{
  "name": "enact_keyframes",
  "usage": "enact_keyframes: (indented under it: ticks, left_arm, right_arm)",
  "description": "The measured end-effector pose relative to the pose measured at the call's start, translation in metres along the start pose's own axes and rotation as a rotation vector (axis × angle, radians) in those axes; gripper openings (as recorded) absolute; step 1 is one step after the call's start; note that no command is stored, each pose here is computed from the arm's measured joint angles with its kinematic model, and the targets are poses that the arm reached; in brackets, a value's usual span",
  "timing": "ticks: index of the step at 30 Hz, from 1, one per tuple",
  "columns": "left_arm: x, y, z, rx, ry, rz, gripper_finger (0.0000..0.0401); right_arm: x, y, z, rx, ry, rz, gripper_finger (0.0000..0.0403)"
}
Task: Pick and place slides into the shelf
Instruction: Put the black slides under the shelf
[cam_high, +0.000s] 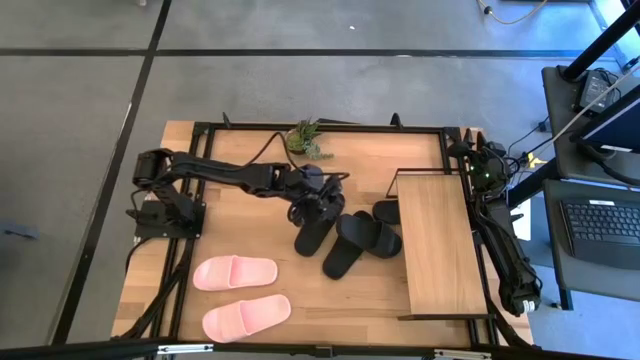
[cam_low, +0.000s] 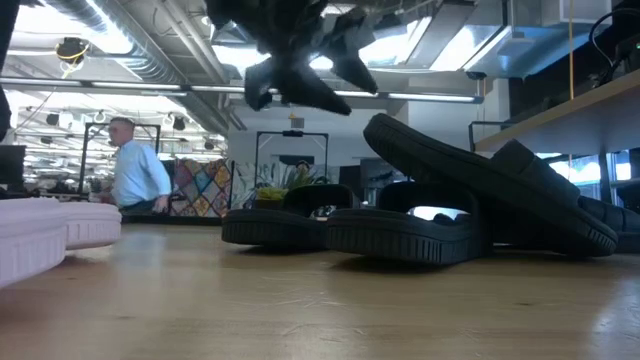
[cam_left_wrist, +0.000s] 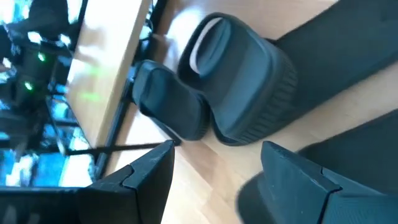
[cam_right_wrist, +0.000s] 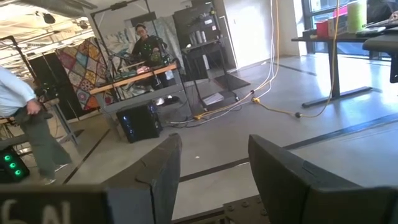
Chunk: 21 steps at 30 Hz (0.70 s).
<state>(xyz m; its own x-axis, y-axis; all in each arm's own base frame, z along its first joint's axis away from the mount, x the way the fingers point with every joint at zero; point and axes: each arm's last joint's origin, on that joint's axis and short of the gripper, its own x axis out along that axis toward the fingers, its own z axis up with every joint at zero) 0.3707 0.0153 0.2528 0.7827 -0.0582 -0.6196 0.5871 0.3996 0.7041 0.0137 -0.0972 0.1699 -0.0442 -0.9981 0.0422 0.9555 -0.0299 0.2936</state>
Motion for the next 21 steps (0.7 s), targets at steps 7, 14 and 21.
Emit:
enact_keyframes:
  ticks: [7, 14, 21]
  left_arm:
    - [0.006, -0.008, -0.002, 0.070, 0.004, -0.029, 0.0232]
    - [0.014, -0.016, -0.002, 0.093, -0.085, -0.086, 0.0232]
    - [0.037, -0.021, -0.006, 0.105, -0.023, -0.047, 0.0232]
  right_arm:
    - [0.000, 0.000, 0.000, -0.005, 0.001, 0.001, 0.0188]
    - [0.000, 0.000, 0.000, -0.004, 0.001, 0.001, 0.0188]
    - [0.000, 0.000, 0.000, -0.002, 0.002, 0.002, 0.0188]
